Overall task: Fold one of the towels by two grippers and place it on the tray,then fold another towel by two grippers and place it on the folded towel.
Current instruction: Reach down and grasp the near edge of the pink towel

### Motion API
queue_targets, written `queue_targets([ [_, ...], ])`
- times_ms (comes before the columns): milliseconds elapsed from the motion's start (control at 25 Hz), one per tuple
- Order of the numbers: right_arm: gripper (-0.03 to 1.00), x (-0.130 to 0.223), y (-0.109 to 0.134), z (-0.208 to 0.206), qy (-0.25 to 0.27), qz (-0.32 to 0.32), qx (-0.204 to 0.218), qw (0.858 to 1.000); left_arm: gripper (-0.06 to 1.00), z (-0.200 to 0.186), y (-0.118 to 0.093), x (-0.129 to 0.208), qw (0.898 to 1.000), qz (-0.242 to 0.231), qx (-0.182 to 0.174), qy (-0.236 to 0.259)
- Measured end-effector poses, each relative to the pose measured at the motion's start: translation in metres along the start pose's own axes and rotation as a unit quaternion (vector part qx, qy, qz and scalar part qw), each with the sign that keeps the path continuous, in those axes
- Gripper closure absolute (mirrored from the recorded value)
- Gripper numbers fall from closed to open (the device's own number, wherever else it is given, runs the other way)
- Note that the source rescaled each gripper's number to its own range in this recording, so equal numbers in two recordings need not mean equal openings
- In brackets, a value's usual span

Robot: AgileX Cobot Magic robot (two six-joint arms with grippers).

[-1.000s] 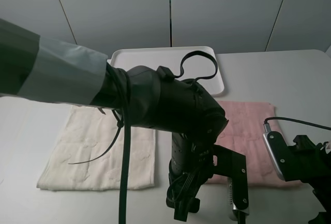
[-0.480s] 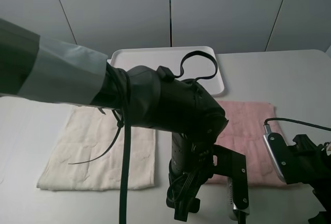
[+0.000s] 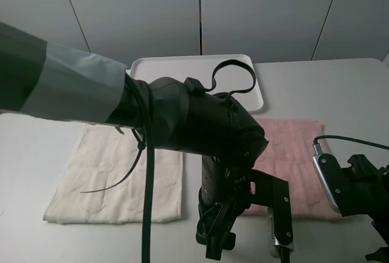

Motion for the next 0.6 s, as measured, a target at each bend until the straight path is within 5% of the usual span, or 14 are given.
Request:
queue_targets([
  [600,-0.01,0.0,0.001,0.012,0.009,-0.003,-0.022,1.0,-0.03,0.0,0.0,0.0,1.0,-0.003,0.0,0.0],
])
Point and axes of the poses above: a point on each arm's last joint axis where the gripper is mounted, z pointing out along that axis toward the gripper, y along the wrist's bending axis when the last joint is at zero, x = y × z, the point moved 4 cm from there along z, pointing out along that axis toward the gripper, and after that the axes turned 13 degrees about z, right-handed, at the moved point
